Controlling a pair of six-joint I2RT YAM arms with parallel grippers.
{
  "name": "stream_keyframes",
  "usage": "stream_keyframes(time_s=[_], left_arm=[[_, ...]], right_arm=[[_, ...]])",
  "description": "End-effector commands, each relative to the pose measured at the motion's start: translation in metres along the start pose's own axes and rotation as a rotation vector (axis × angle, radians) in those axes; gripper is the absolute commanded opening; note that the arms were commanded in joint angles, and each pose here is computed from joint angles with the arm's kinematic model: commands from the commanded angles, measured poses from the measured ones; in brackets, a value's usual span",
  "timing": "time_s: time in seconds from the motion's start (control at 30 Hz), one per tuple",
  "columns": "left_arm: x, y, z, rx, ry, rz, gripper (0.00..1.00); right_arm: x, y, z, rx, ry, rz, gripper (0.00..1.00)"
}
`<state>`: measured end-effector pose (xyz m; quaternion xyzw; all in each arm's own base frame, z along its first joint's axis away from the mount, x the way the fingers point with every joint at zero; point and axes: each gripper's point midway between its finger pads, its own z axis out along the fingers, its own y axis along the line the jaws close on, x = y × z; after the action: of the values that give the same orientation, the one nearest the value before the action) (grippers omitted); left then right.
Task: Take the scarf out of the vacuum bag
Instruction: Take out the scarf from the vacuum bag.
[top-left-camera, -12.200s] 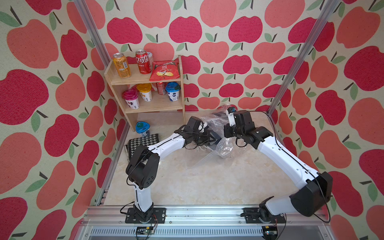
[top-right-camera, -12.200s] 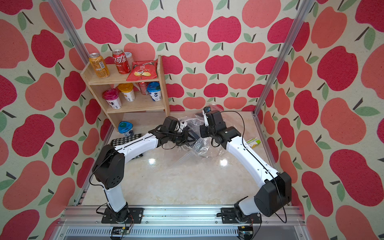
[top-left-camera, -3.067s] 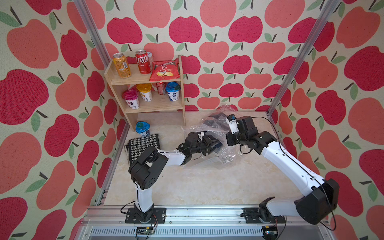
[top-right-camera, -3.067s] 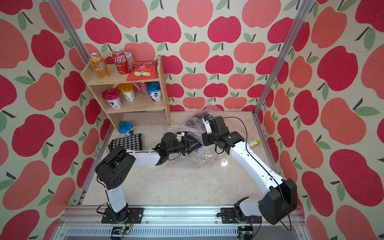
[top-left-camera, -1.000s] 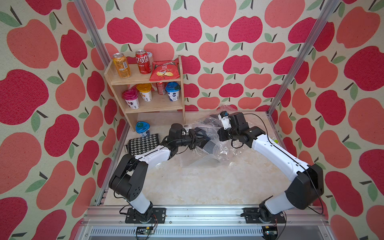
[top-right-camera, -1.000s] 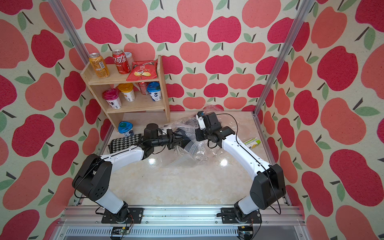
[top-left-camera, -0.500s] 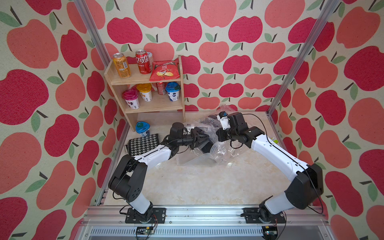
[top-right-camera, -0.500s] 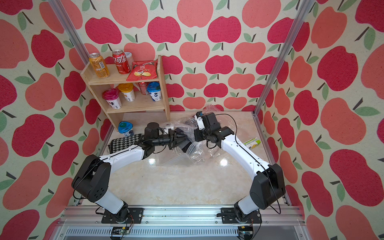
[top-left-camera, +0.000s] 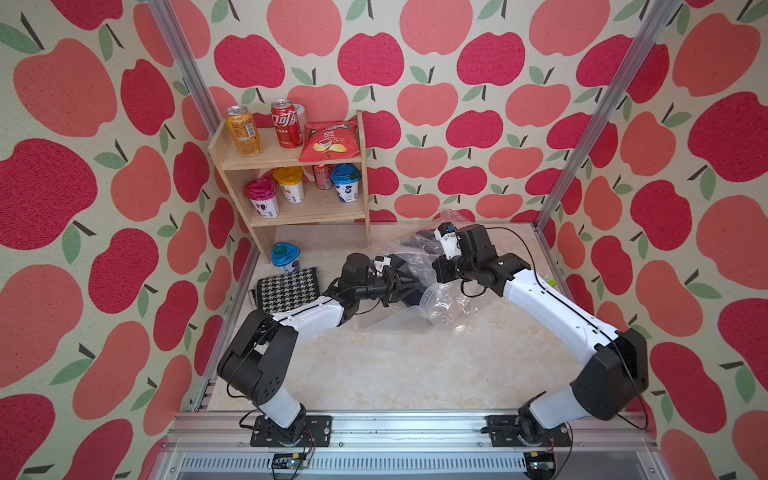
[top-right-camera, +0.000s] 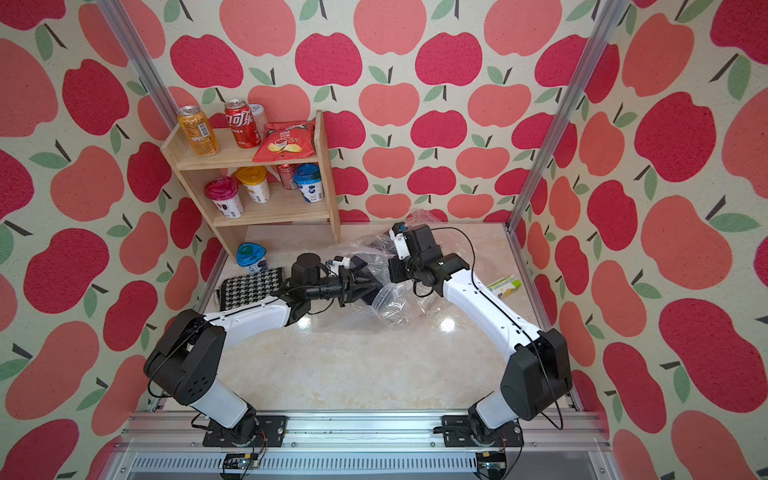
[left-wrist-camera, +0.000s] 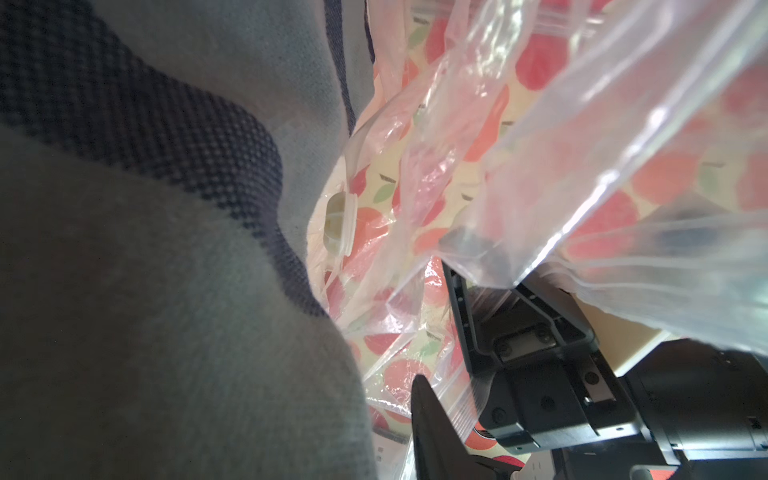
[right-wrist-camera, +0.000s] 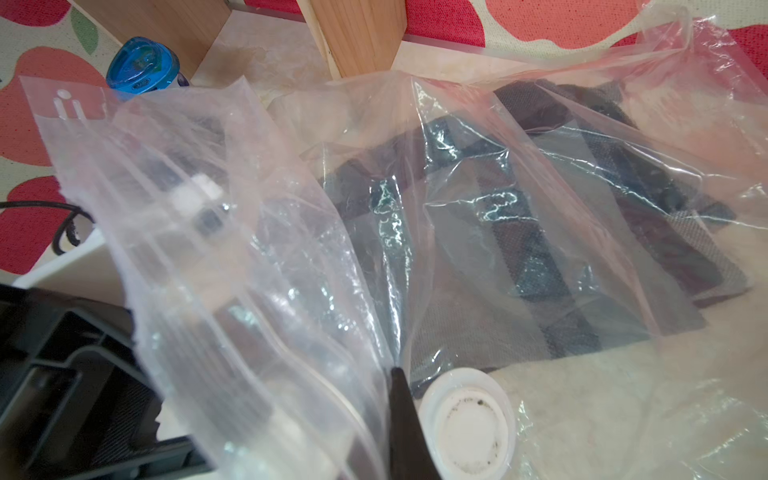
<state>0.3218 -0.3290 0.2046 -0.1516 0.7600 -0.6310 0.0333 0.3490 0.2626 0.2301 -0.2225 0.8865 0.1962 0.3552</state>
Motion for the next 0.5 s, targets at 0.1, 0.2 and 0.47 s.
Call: stream_keyframes(time_s=[0.1,0.2,0.47], left_arm=[[0.006,-0.010,-0.010,0.037,-0.001,0.065,0.63],[0.011,-0.018,-0.022,0.064,-0.019,0.114,0.86],[-0.004,0.011,-0.080,-0.104,-0.137,0.106,1.00]], right_arm=[[0.000,-0.009,-0.010,0.030,-0.013,0.000,0.00],[0.004,-0.015,-0.014,0.054,0.001,-0.009,0.00],[0.022,-0.017,-0.020,0.056,0.024,-0.055,0.01]])
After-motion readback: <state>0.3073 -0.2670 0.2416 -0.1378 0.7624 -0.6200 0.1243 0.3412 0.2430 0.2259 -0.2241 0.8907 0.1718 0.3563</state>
